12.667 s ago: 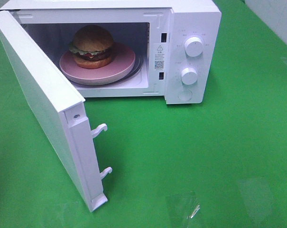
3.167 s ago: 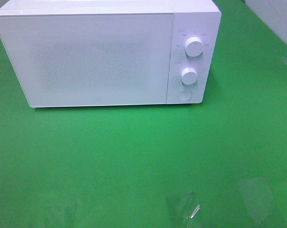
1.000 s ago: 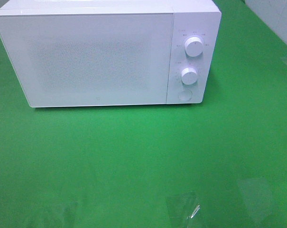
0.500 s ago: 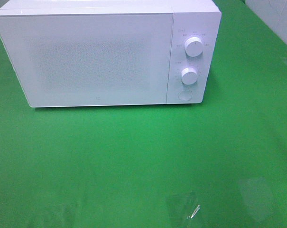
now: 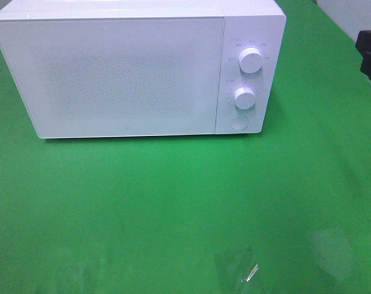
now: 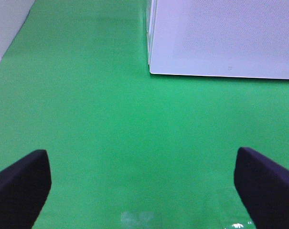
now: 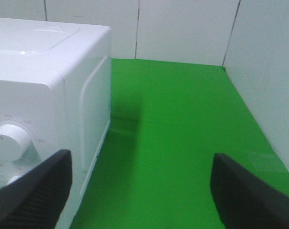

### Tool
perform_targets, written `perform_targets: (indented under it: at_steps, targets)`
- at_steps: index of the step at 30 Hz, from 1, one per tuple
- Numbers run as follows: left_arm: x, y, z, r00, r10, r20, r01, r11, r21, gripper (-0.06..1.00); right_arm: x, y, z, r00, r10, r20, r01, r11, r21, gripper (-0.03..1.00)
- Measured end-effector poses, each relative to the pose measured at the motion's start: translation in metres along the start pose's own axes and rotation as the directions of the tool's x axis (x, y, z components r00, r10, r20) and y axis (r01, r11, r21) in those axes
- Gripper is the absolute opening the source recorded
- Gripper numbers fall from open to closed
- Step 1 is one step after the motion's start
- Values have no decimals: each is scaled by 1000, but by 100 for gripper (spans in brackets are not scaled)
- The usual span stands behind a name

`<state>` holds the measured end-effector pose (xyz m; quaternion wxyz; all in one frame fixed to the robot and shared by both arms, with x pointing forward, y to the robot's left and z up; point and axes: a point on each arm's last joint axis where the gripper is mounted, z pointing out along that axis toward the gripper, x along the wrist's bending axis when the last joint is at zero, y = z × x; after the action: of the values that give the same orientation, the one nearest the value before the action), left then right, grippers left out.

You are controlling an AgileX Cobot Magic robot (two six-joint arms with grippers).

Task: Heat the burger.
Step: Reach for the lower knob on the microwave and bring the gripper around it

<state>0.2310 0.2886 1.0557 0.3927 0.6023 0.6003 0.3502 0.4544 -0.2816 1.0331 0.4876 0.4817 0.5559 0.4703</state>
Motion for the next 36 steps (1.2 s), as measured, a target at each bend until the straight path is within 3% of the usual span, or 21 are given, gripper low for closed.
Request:
perform_targets:
  at_steps: [6, 12, 18, 36]
  targets:
    - [0, 0, 0, 1000, 0, 0, 0, 1000, 0, 98, 4, -12, 5, 999, 36, 25, -37, 999, 39, 79]
    - [0, 0, 0, 1000, 0, 0, 0, 1000, 0, 98, 32, -18, 11, 999, 19, -33, -19, 1000, 21, 81]
    - [0, 0, 0, 1000, 0, 0, 0, 1000, 0, 98, 66, -33, 18, 1000, -15, 28, 16, 1000, -19, 80]
    - [0, 0, 0, 1000, 0, 0, 0, 1000, 0, 98, 126, -69, 29, 998, -17, 56, 18, 1000, -8, 77]
